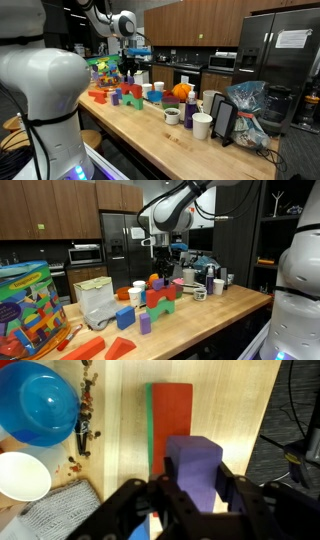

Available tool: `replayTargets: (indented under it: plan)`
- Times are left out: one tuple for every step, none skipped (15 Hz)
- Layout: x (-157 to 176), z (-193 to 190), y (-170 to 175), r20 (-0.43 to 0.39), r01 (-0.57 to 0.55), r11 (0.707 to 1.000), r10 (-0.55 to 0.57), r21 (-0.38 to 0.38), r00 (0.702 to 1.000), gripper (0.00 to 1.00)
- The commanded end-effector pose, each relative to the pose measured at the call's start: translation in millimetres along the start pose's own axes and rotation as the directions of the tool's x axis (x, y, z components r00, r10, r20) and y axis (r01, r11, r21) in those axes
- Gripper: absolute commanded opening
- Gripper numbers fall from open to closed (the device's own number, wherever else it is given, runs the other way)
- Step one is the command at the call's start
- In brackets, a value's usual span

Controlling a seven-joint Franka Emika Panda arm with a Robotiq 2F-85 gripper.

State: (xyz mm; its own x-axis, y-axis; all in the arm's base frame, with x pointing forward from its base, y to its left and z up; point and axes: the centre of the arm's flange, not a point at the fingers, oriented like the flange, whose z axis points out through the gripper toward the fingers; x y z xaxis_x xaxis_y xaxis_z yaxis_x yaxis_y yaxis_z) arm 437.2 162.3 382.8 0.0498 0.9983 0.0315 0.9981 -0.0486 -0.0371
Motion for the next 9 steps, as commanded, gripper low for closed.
replayTargets:
  plan:
    - [-3.0,2.5,2.5,-0.027,0.003,1.0,-0.004,-0.003,1.0,0.16]
    - [-3.2,2.9,3.1,-0.028,0.003,1.0,-0.003,-0.003,1.0,0.16]
    - [-3.5,3.0,3.3,-0.028,0.003,1.0,-0.003,-0.004,1.0,0.16]
    - [-3.8,2.5,3.5,-0.028,0.002,1.0,-0.002,-0.005,1.0,0.16]
    - [-4.0,2.1,3.7,-0.029,0.002,1.0,-0.002,-0.006,1.0,0.16]
    - [-4.1,1.7,3.8,-0.03,0.001,1.0,-0.001,-0.008,1.0,0.41]
    - [-4.0,1.2,4.0,-0.031,0.001,1.0,-0.001,-0.009,1.0,0.66]
    - [-3.9,0.9,4.2,-0.032,0.001,1.0,-0.001,-0.01,0.999,0.68]
    - [-3.8,0.5,4.4,-0.033,0.001,1.0,-0.001,-0.012,0.999,0.72]
